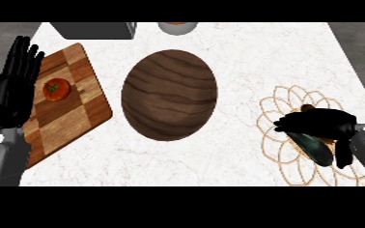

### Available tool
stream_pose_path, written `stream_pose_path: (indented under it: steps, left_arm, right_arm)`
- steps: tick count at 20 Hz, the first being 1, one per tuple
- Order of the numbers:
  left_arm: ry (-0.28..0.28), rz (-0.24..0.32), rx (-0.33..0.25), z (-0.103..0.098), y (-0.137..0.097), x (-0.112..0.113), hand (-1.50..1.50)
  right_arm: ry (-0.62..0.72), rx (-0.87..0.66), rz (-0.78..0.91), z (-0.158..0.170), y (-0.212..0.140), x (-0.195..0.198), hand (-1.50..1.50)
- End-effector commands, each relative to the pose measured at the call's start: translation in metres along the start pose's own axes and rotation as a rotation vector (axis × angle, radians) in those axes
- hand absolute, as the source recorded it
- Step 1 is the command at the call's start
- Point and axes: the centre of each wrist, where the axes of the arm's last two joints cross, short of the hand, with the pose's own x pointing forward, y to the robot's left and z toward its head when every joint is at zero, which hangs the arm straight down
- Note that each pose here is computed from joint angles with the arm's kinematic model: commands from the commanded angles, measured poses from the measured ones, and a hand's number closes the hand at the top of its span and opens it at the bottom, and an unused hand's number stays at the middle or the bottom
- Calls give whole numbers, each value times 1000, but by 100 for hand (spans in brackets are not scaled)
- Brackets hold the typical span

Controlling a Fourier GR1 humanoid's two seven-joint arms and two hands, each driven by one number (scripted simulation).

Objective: Pick the eggplant from the placemat and place it in the bowl

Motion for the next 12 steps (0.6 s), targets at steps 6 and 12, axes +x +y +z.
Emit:
stream_pose_path:
  steps: [6, 12]
  left_arm:
    - [3, 15, -14, 2, -4, 4, 0]
    - [-3, 4, 2, -5, -1, -10, 0]
  right_arm:
    - [7, 74, -34, -28, 10, -9, -150]
    - [-72, -63, -17, -25, 12, -11, 150]
